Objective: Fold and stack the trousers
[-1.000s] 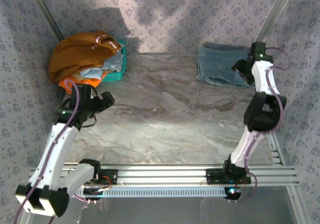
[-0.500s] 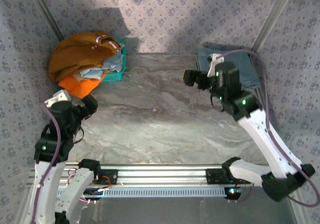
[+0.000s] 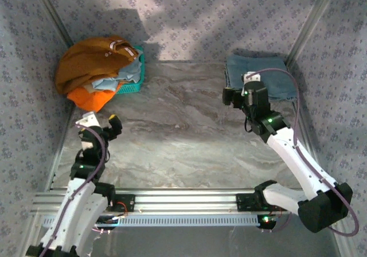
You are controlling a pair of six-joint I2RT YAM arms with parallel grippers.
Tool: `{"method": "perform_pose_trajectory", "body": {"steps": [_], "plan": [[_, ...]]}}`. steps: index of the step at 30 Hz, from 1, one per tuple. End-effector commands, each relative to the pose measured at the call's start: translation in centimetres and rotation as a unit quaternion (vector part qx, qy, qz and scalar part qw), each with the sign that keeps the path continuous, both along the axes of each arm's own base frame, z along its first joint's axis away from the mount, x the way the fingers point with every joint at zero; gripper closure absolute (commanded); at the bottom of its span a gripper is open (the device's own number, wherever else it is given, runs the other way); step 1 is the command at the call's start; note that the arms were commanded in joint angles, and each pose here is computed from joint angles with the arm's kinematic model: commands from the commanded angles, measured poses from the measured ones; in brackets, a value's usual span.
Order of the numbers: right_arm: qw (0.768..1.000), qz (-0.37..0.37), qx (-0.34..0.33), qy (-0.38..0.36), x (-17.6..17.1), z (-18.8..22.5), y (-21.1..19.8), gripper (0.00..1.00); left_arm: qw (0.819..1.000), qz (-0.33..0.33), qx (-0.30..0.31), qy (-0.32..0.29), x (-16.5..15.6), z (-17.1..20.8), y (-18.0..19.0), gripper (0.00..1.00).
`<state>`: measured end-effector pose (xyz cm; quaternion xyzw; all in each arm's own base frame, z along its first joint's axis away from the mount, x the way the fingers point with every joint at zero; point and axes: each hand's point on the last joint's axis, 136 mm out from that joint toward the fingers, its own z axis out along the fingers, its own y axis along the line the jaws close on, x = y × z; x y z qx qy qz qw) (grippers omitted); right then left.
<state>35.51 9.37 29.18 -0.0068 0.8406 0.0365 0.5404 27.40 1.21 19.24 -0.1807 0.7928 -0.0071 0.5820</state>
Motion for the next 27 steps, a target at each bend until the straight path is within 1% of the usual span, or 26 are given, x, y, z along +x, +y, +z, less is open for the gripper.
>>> {"method": "perform_pose_trajectory", "body": {"steps": [1,5,7,10,13,15,19,22,23,24,27], "plan": [[0.997,0.076,-0.029,-0.018,-0.2,0.6,1.4,0.00,0.991,-0.025,0.034,-0.128,2.2,4.4,-0.9,0.00],[0.996,0.087,-0.036,-0.009,-0.9,-0.5,1.0,0.00,0.992,-0.015,0.094,-0.084,2.8,2.7,-0.2,0.00],[0.995,0.096,-0.035,-0.014,-1.3,-0.9,1.0,0.00,0.991,0.001,0.108,-0.076,2.9,2.0,0.4,0.01],[0.993,0.112,-0.029,-0.026,-1.7,-1.4,1.3,0.00,0.988,0.003,0.138,-0.072,3.1,1.2,0.8,0.00],[0.993,0.111,-0.027,-0.030,-1.8,-1.8,1.1,0.00,0.985,0.008,0.161,-0.057,3.3,-0.1,1.8,0.00],[0.994,0.106,-0.029,-0.027,-1.7,-2.2,0.9,0.00,0.986,-0.005,0.156,-0.060,3.7,-0.9,1.8,0.00],[0.994,0.105,-0.026,-0.021,-1.5,-2.5,0.7,0.00,0.990,-0.021,0.124,-0.057,5.3,-3.5,1.8,0.00],[0.995,0.098,-0.029,-0.021,-1.5,-2.6,0.3,0.00,0.992,-0.031,0.120,-0.031,6.9,-5.8,2.0,0.00],[0.995,0.096,-0.031,-0.022,-1.6,-2.6,0.2,0.00,0.992,-0.035,0.112,-0.034,7.6,-6.1,2.1,0.00],[0.995,0.092,-0.032,-0.022,-1.6,-2.6,0.0,0.00,0.993,-0.044,0.102,-0.032,8.1,-6.5,1.9,0.00],[0.995,0.086,-0.031,-0.024,-1.8,-2.6,-0.4,0.00,0.992,-0.075,0.099,-0.004,10.1,-8.0,1.4,0.00]]}}
